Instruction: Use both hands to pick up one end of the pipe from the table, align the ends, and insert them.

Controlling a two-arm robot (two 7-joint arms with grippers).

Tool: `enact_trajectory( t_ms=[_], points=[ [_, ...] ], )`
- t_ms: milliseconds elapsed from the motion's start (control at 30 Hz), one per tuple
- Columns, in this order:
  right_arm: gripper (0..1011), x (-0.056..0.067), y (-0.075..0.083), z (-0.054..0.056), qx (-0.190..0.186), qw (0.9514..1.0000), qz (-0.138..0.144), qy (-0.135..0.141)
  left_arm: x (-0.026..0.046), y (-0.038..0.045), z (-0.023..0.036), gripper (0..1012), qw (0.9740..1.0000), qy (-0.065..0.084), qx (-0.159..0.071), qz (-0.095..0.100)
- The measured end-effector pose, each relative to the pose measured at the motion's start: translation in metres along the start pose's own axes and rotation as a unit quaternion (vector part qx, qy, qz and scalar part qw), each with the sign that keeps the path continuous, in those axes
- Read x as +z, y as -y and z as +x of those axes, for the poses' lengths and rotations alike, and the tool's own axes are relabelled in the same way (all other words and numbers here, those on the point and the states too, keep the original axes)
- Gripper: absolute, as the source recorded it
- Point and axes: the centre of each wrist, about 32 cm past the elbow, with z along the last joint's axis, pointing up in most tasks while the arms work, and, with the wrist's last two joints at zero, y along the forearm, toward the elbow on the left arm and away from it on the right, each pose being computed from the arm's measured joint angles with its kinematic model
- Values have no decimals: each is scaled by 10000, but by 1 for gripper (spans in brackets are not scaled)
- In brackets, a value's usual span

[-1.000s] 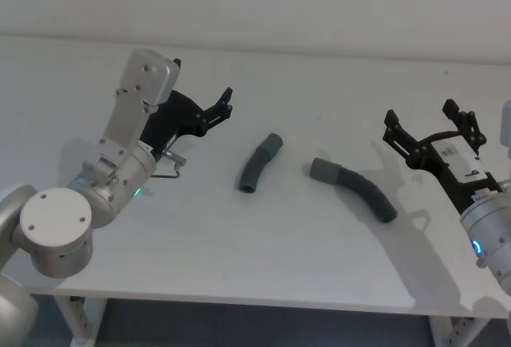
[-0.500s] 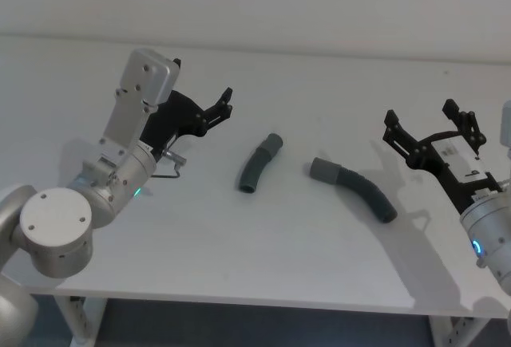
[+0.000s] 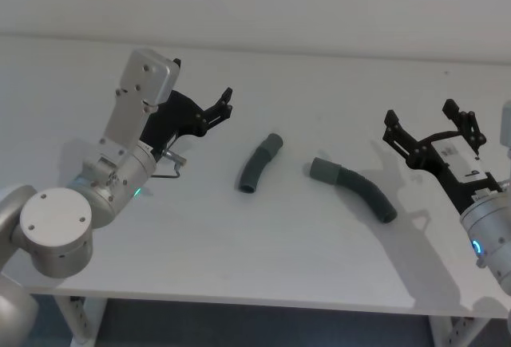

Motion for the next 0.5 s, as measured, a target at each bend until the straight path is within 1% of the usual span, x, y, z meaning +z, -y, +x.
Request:
enact_trajectory(
  t_ms=[300, 500],
  points=[
    [1001, 0, 0, 0, 2, 10000, -1, 0, 1, 0, 0, 1001, 10000, -1, 0, 0],
    [1001, 6, -18, 27, 104, 9999, -14, 38, 31, 1, -1, 1001, 10000, -24, -51, 27]
  ],
)
